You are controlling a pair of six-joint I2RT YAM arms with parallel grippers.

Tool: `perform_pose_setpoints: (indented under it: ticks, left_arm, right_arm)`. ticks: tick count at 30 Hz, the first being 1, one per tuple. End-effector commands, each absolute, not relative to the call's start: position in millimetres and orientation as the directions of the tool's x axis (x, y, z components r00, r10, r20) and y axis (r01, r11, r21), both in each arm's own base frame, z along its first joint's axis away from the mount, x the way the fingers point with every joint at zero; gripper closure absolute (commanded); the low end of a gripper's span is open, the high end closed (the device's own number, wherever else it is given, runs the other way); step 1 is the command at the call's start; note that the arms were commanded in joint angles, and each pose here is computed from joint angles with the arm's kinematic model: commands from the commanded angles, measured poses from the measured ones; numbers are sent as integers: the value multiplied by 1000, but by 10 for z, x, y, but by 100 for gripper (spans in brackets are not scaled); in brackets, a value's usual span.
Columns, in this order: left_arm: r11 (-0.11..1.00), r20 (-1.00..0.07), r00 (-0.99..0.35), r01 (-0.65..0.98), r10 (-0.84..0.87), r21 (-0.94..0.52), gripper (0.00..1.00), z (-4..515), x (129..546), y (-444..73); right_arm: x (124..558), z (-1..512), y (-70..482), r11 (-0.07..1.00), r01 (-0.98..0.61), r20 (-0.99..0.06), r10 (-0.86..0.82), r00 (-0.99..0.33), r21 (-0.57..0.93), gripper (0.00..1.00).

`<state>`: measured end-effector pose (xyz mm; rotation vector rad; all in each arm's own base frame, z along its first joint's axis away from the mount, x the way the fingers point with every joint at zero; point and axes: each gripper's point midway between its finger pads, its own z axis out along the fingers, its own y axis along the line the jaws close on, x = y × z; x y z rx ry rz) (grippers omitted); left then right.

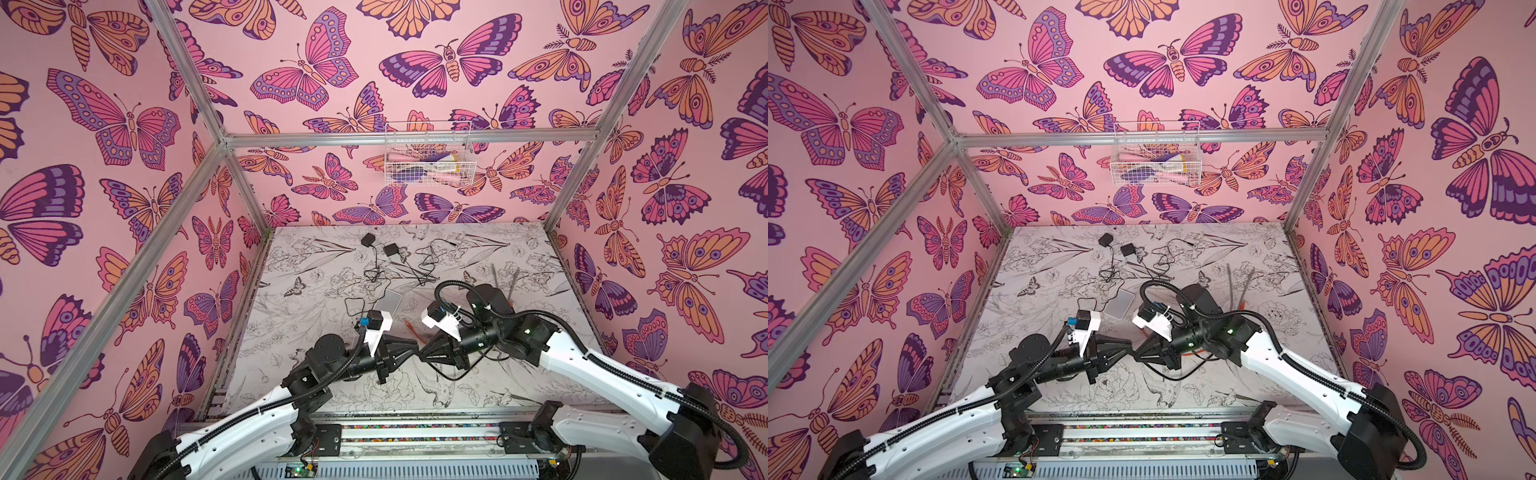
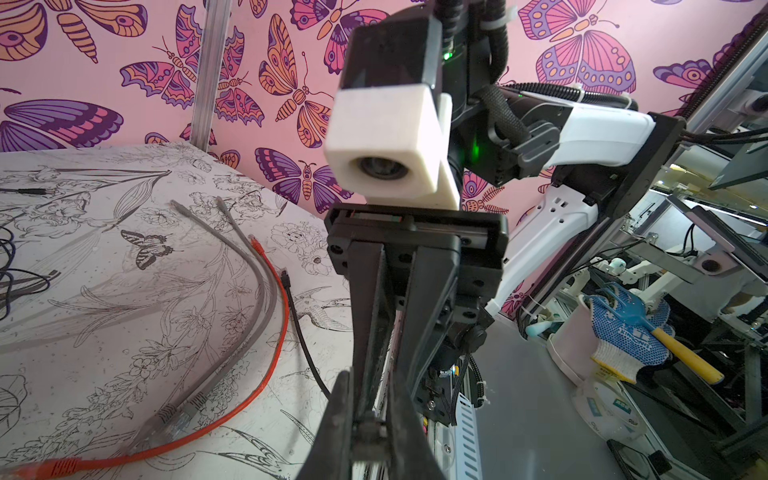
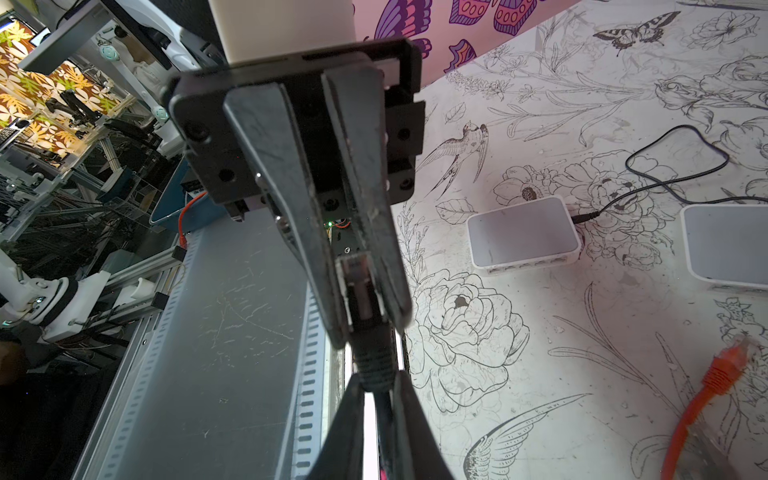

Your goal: Insert the plug into the switch port

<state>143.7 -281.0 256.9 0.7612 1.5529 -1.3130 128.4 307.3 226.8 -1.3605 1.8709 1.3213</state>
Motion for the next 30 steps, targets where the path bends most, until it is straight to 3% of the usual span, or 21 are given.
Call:
perform_pose_setpoints:
  ticks: [1, 24, 26, 30]
  left_arm:
    - [233, -927, -348, 899, -136, -372, 100, 2633, 1443, -2798]
    - [263, -924, -356, 886, -139, -381, 100, 2582, 1483, -2772]
    - [310, -925, -358, 871, -131, -381, 72, 2539, 1533, -2724]
    - [465, -920, -366, 796, -142, -388, 53, 2469, 1707, -2514]
  right_arm:
    - [1239, 2328, 3106, 7, -920, -823, -443, -355, 393, 86]
    - [1316, 2316, 3135, 59, -929, -833, -424, -355, 366, 100]
    - [1408, 2285, 3113, 116, -934, -832, -426, -355, 339, 100]
    - [1604, 2188, 3052, 239, -927, -811, -454, -370, 289, 100]
